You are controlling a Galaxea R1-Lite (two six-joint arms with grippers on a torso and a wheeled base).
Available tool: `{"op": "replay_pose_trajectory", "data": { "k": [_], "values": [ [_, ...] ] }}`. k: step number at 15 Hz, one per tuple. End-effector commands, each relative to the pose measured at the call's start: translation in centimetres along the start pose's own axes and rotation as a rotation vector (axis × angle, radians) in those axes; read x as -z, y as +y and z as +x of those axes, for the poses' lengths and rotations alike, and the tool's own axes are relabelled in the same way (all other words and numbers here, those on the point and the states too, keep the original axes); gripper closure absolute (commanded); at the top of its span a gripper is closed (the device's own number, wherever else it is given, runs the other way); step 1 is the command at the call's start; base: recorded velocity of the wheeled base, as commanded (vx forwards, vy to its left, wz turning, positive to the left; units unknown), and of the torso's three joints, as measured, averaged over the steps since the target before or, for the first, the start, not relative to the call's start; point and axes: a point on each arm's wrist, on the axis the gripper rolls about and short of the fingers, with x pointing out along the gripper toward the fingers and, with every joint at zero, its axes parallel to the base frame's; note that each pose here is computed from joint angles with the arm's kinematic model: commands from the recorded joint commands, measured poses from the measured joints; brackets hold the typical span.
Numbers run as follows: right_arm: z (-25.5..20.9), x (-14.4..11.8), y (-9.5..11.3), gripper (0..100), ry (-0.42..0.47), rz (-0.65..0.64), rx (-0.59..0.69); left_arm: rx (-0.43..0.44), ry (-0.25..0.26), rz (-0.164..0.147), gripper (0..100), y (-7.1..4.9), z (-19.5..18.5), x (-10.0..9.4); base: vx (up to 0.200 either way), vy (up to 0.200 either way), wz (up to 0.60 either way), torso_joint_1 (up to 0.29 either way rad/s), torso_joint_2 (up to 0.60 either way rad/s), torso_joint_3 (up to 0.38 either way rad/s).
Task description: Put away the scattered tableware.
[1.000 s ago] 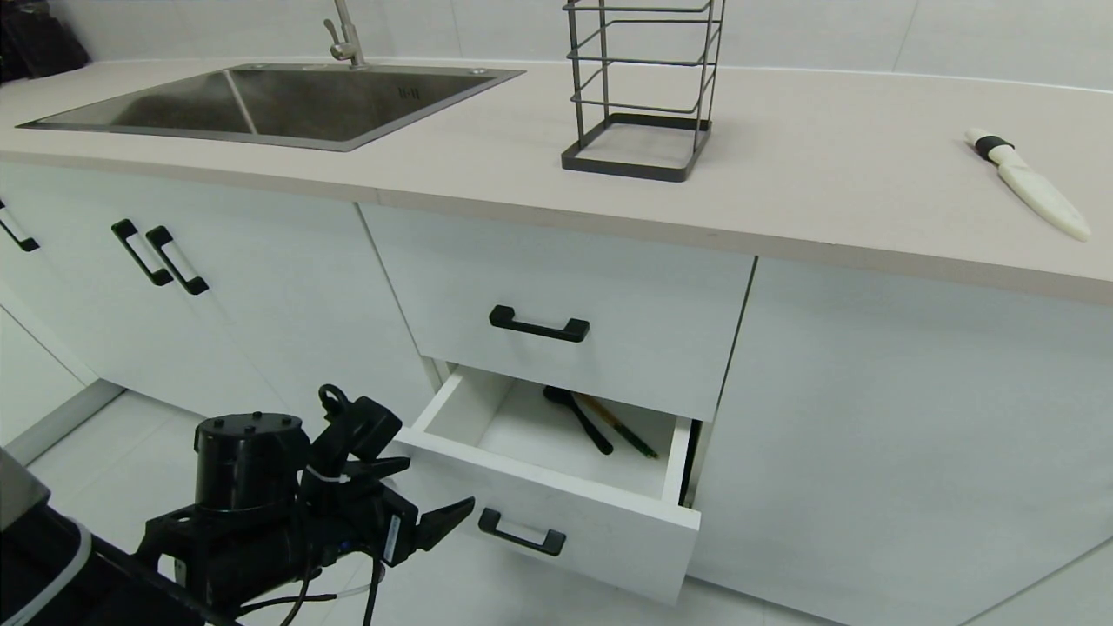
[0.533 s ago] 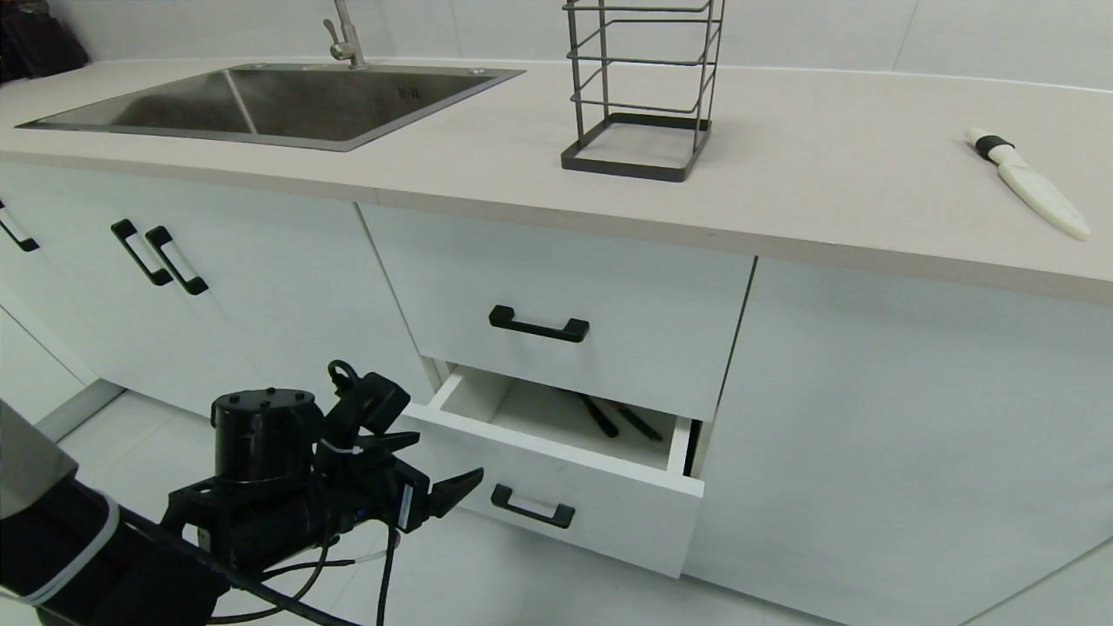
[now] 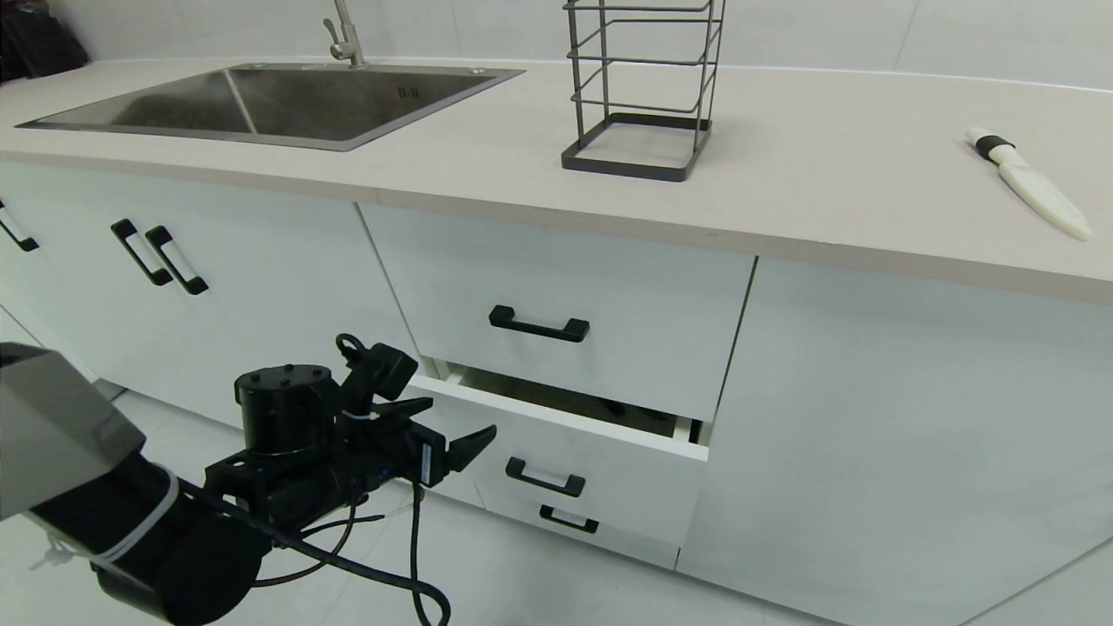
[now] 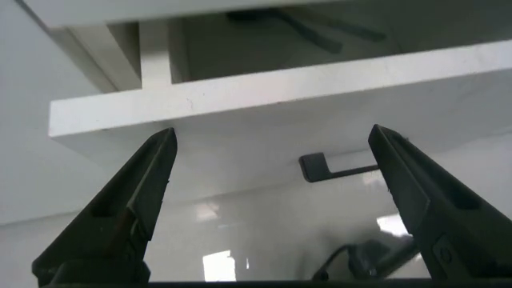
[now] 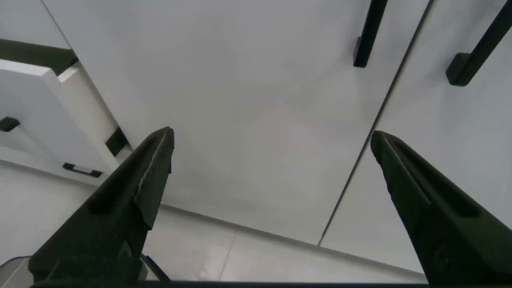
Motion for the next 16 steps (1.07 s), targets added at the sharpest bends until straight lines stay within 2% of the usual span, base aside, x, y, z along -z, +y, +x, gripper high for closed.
{"op": "replay_pose_trajectory", "data": {
  "k": [1, 14, 16],
  "values": [
    [0.0, 0.0, 0.0, 0, 0.001, 0.0, -0.001, 0.0, 0.011, -0.004, 0, 0.1, 0.5, 0.4, 0.0, 0.0, 0.0, 0.0, 0.0, 0.0],
    [0.0, 0.0, 0.0, 0, 0.001, 0.0, -0.001, -0.027, -0.078, 0.012, 0, 1.8, 3.4, -1.1, 0.0, 0.0, 0.0, 0.0, 0.0, 0.0],
    [0.0, 0.0, 0.0, 0, 0.001, 0.0, 0.0, -0.027, -0.077, 0.011, 0, 1.8, 3.6, -1.1, 0.0, 0.0, 0.0, 0.0, 0.0, 0.0]
  ]
}}
